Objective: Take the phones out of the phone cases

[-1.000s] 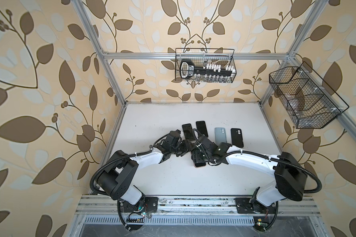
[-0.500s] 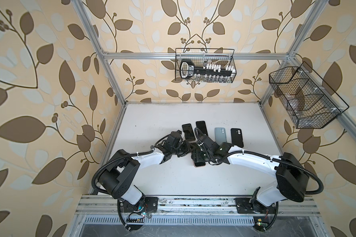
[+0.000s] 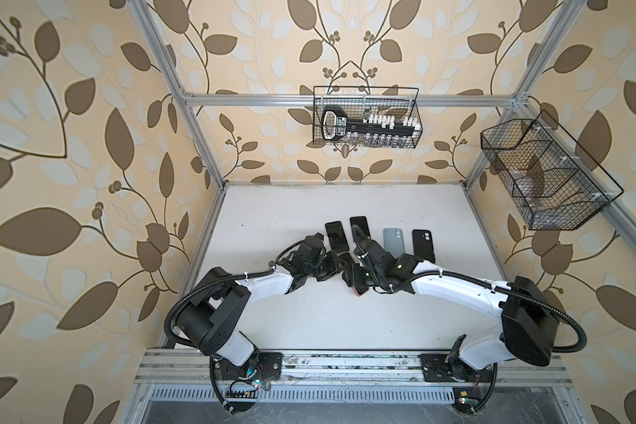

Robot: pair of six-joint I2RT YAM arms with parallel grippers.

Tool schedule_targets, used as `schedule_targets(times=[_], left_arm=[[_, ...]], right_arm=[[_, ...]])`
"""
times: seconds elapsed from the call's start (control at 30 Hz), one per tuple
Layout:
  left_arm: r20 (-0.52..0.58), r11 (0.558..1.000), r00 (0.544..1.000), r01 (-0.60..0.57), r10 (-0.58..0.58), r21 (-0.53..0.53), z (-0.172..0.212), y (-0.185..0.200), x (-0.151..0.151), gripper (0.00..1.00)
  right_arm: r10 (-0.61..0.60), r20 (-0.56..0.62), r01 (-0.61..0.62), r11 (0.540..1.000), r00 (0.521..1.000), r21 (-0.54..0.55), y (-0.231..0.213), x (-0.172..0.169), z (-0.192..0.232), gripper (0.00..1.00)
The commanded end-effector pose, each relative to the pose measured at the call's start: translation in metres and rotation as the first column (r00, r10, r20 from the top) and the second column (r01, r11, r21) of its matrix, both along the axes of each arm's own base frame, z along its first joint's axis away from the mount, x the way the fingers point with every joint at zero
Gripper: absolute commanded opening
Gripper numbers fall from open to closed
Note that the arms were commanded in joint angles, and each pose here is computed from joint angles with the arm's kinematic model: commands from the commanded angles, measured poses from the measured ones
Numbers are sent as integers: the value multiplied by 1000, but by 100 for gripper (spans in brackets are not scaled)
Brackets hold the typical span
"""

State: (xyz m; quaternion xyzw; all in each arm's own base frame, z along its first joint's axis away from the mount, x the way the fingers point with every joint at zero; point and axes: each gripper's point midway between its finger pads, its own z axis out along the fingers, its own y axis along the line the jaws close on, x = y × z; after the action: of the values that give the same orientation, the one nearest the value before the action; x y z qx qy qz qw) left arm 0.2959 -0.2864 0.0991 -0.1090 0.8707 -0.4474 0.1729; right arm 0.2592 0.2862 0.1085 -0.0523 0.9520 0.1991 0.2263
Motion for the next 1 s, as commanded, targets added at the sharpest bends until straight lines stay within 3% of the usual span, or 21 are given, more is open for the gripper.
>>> schedule_targets(times=[0.0, 0.23, 0.33, 0.47, 0.5, 0.73, 0.97], left_arm=[[61, 998, 998, 11, -7, -56, 24, -9, 5, 4], [82, 997, 996, -11, 17, -70, 36, -8, 10, 0], [104, 995, 994, -28, 38, -93, 49, -9, 14, 0], [136, 985, 987, -62, 85, -162, 73, -10, 22, 0], [174, 977, 980, -60, 97, -206, 95, -9, 22, 0], [282, 929, 940, -82, 193, -362, 169, -1, 25, 0], [325, 881, 911, -78, 252, -466, 214, 9, 18, 0]], right_arm=[[2, 31, -1, 1000, 1000, -6, -5, 1, 7, 67], [33, 133, -36, 999, 991, 22, -24, 0, 41, 82], [56, 158, -69, 995, 986, 75, -33, -5, 54, 84], [-6, 195, -29, 984, 981, 175, -57, -8, 68, 85], [-21, 196, -21, 978, 980, 209, -62, -8, 71, 85], [-134, 201, 26, 885, 970, 466, -91, -18, 92, 79], [-140, 197, -29, 740, 970, 672, -75, -26, 111, 67]])
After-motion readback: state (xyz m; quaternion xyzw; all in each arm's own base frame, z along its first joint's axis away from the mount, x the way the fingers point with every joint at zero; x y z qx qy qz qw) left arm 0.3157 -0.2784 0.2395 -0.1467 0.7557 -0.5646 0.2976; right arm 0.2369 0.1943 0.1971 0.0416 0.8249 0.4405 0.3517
